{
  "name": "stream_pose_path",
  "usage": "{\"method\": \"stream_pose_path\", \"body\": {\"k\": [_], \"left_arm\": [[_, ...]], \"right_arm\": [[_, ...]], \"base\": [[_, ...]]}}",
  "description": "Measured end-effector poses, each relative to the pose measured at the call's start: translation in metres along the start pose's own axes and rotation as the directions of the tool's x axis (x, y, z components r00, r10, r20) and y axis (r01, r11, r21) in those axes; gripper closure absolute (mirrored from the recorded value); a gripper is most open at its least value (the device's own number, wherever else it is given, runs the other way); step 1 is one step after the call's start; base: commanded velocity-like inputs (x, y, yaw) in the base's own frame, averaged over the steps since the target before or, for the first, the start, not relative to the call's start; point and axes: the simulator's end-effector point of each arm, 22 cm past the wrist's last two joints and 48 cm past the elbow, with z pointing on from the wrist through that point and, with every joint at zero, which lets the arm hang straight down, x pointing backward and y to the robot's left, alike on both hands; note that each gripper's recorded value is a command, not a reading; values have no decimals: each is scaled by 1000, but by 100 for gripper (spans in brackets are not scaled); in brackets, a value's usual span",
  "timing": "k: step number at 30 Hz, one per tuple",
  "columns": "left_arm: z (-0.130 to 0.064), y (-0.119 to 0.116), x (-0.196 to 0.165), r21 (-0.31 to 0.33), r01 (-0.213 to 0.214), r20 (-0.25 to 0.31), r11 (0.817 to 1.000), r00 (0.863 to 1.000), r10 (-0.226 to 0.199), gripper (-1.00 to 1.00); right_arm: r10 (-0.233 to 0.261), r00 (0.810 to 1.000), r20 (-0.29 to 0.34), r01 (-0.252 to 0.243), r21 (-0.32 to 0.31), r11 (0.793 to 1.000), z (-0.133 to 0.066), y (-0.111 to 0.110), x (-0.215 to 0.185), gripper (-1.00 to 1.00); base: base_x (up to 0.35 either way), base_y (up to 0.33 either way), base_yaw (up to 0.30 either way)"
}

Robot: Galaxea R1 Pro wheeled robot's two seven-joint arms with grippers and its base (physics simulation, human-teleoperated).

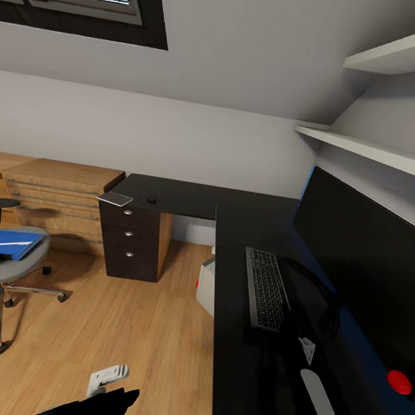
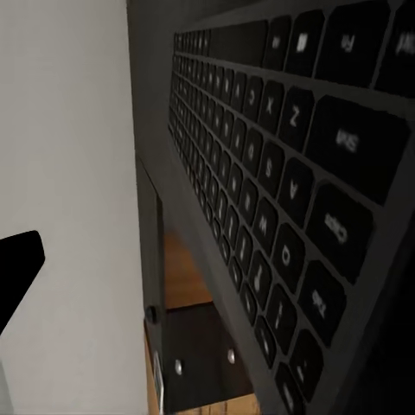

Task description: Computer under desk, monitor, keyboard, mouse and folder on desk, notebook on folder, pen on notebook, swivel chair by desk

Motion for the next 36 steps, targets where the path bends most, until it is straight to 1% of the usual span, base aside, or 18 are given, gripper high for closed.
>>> {"method": "stream_pose_path", "body": {"k": [6, 13, 22, 36], "left_arm": [[0, 0, 0, -1, 0, 0, 1000, 1000, 0, -100], [0, 1, 0, -2, 1, 0, 1000, 1000, -1, -100], [0, 1, 0, -2, 2, 0, 1000, 1000, -2, -100], [1, 2, 2, -2, 2, -5, 1000, 1000, -2, -100]], "right_arm": [[1, 1000, -1, -1, 2, 1000, 0, -1, 1, -100], [-14, 1000, -5, 14, 8, 1000, 0, -4, 3, -100], [-17, 1000, -5, 17, 8, 1000, 0, -4, 3, -100], [-17, 1000, -6, 18, 9, 1000, 0, -4, 3, -100]], "base": [[-205, -2, 0], [-247, 0, 0], [-253, 0, 0], [-317, 0, 0]]}}
